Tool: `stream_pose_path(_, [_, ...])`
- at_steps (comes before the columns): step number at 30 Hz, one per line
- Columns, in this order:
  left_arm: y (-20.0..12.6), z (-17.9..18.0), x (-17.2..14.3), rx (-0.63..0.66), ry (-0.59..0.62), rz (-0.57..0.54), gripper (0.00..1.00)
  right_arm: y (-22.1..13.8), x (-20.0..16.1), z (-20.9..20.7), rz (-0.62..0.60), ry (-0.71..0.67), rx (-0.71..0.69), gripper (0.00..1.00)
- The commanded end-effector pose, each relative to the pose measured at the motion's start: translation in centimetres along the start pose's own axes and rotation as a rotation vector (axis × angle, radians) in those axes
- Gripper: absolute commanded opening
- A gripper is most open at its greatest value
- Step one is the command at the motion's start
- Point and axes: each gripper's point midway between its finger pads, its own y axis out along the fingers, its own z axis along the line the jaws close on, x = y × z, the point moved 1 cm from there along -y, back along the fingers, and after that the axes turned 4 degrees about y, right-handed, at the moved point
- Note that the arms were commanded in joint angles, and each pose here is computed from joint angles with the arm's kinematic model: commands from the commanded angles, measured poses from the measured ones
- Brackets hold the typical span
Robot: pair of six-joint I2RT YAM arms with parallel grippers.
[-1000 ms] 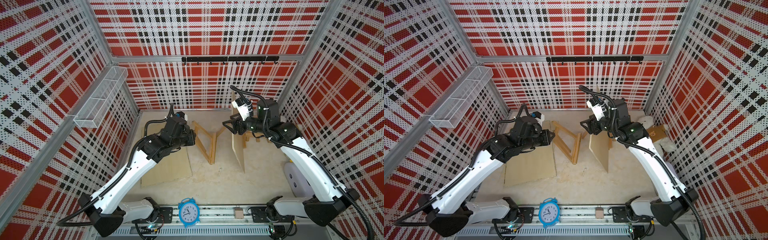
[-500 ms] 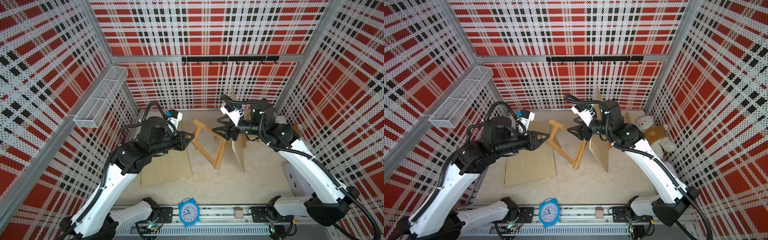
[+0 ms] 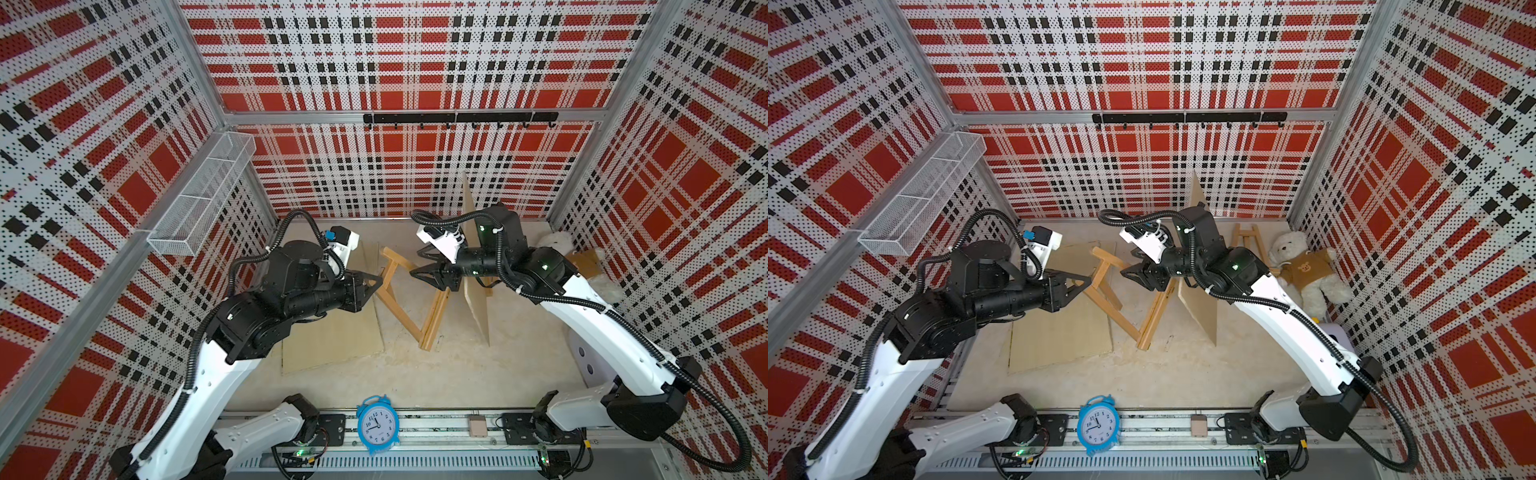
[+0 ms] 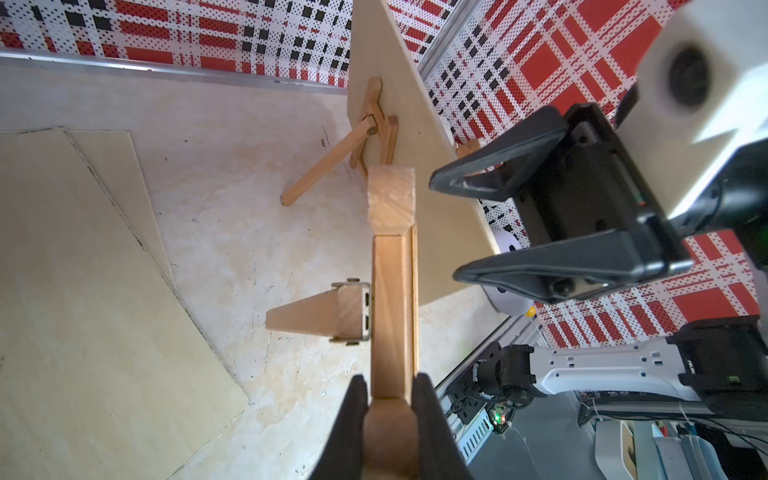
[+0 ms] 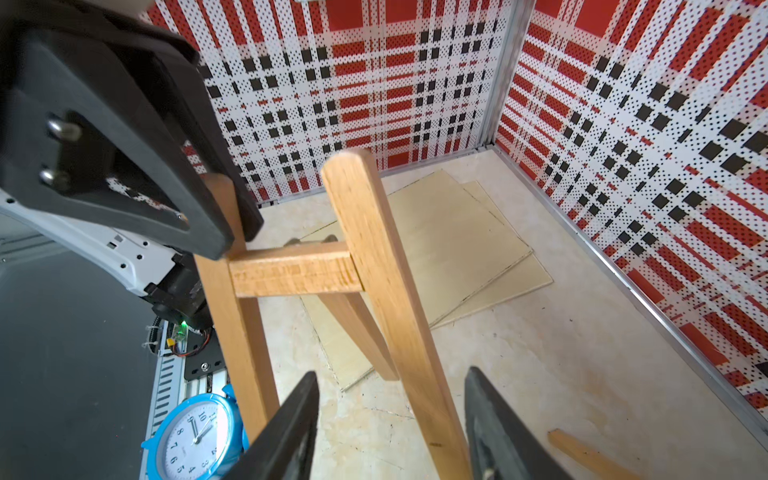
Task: Disassemble the easel
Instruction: Pick up the easel at the center of the board.
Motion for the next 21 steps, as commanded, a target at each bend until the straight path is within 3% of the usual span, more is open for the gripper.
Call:
stream_pose_path(1, [-2.4,-2.3,2.6,-0.081,0.043,-0.118,0.00,0.4,0.4,-0.2,0.008,-0.045,-0.023,0.56])
stream_pose_path(9, [-2.7,-2.7,2.6,-0.097,0.050,-0.116,0.00,2.0,-0.5,-1.7,0.050,-0.031,-0.098,0.56])
stream_pose_path(17, [-3.2,-2.7,2.7,-0.096,0.056,-0.121,0.00,2.9,-0.9,-1.7,0.065,-0.021,-0.088,0.42])
stream_pose_path(21, [-3.1,-2.6,2.8,-0.089,0.054,-0.123,0.00,3.1,-0.5,-1.5,0.055,-0.012,-0.077,0.30])
